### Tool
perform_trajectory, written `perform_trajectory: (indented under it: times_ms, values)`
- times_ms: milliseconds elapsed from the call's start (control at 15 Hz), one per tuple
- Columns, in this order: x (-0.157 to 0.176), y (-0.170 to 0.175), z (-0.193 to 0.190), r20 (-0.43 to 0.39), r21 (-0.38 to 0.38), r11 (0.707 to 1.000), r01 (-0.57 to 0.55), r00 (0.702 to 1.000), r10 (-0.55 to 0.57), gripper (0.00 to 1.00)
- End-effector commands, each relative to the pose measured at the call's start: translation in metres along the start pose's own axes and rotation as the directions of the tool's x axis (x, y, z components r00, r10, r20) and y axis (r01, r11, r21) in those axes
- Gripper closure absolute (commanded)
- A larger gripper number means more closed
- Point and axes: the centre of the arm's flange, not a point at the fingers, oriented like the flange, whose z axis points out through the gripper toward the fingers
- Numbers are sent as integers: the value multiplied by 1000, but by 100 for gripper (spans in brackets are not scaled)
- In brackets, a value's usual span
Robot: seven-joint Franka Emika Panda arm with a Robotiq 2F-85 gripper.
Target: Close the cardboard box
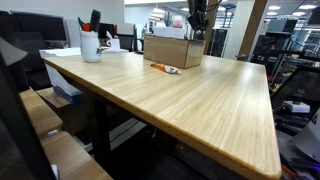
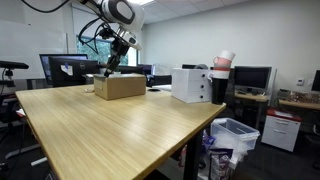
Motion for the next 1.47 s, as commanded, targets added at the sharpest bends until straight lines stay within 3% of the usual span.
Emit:
perform_trajectory:
  times_ms: [0,467,533,733,1133,1400]
  values:
    - [4,-9,12,55,34,999,-10,998,8,98]
    - [0,-16,12,30,59,998,30,999,-32,97]
    - [-2,-18,10,15,60,997,40,999,-40,72]
    - [-8,-21,1,-37,61,996,72,997,-69,68]
    - [-16,-36,-20,-145,16,982,187,972,-183,38]
    - [-12,-42,-19,-227,-23,944,330,917,-326,12]
